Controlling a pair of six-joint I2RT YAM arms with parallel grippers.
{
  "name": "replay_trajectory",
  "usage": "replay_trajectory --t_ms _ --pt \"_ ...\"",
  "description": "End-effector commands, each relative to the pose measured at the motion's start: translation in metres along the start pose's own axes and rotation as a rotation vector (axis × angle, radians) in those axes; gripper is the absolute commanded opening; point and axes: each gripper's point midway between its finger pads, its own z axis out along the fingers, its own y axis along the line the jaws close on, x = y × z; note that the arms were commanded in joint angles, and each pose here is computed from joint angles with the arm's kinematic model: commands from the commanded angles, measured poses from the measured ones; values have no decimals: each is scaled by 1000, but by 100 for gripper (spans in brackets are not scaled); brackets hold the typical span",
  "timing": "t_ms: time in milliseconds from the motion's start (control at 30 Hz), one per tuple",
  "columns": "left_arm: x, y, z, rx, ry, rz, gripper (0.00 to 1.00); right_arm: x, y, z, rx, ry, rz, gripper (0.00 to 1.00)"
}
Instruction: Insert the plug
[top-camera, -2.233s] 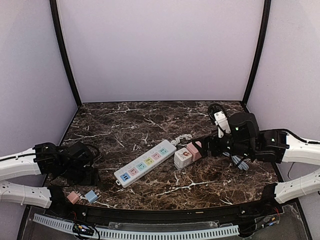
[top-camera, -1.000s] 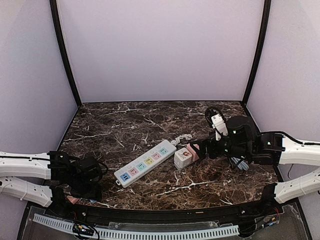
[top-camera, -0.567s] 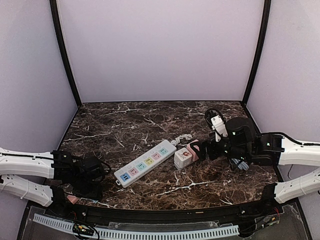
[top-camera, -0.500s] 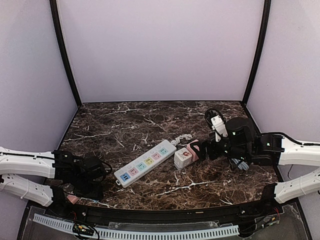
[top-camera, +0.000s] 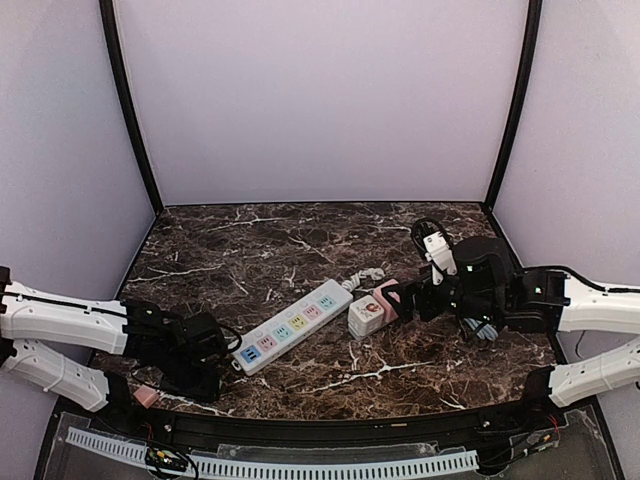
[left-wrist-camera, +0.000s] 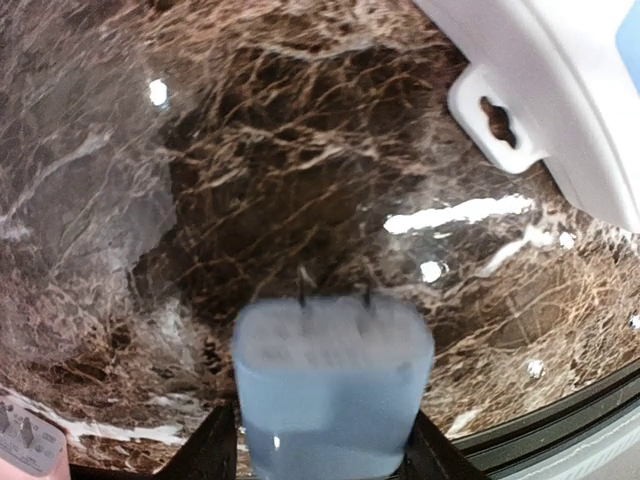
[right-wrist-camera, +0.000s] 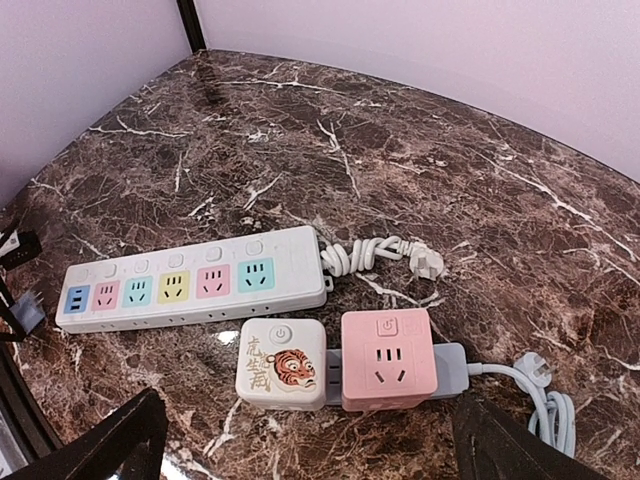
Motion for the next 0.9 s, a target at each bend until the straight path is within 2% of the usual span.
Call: replay_trajectory --t_ms 0,567,633,667,733,800,867 --pt "-3 -16 -5 15 -2 50 53 -5 0 -2 -1 -37 4 99" --pt "-28 -61 -40 -26 -86 219 49 -5 -3 -5 1 -51 15 99" --pt "-31 -50 -45 -91 -105 222 55 -5 -4 -6 0 -52 17 99" --pt "-31 -38 -47 -137 -116 221 63 -5 -4 -6 -1 -53 18 99" --pt "-31 -21 -47 -189 -134 206 73 -4 -4 -5 0 -52 16 99" --pt "-30 -7 -48 -213 -154 191 80 -4 -3 -4 -2 -48 14 99" --pt "-29 -1 -45 -209 -170 182 82 -3 -2 -3 -2 -44 13 98"
